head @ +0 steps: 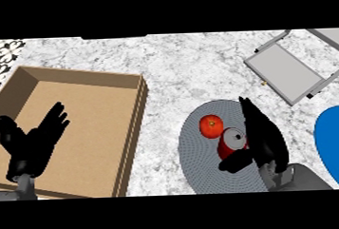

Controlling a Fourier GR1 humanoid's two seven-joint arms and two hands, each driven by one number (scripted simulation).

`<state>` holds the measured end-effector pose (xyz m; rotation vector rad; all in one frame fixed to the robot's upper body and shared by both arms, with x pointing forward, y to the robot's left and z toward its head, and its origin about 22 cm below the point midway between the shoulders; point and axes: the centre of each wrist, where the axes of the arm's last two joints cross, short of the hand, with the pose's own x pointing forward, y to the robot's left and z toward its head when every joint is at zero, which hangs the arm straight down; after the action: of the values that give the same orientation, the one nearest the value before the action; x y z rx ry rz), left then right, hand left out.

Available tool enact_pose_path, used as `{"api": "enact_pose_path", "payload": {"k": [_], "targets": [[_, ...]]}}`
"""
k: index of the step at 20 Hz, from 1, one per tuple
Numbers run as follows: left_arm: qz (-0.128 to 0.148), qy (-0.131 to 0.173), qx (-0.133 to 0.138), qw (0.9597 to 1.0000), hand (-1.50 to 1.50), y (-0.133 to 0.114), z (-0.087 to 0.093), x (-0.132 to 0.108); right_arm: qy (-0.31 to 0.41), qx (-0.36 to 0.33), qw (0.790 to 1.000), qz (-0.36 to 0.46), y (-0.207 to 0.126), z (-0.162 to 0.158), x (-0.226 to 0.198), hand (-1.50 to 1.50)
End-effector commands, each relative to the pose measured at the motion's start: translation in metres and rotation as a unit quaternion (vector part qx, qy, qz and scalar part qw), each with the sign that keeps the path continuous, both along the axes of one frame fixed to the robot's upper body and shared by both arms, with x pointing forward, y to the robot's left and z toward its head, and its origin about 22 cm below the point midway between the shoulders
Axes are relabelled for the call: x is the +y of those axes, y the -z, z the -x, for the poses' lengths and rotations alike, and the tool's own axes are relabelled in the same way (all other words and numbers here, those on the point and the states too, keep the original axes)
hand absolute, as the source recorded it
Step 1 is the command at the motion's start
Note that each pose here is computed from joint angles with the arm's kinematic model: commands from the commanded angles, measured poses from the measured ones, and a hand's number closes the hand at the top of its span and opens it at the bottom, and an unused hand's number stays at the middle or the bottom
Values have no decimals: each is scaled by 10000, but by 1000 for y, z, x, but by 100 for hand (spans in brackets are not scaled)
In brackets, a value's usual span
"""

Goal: Pick the can from the placemat and place it in the tiered shelf

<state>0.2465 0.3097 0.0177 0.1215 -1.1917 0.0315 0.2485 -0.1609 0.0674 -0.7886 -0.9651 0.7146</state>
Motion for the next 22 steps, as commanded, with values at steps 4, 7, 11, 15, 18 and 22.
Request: {"api": "enact_pose_path", "payload": {"k": [4,7,11,15,18,22], "targets": [[143,-70,319,9994,0,19,-3,-14,-711,1048,9915,285,32,6,16,150],[202,55,463,9987,0,40,20,-24,-933,803,9922,196,33,7,25,150],[228,14,343,9992,0,28,6,-12,-884,527,9946,-132,21,-11,24,150],[192,-63,418,9989,0,27,-6,-2,-1093,-54,9936,-282,19,14,30,150],[124,30,357,9993,0,31,-4,-24,-588,-355,9976,-130,7,-11,57,150],[173,115,321,9993,0,17,1,-14,1490,-310,9874,-437,-16,-78,22,150]]}}
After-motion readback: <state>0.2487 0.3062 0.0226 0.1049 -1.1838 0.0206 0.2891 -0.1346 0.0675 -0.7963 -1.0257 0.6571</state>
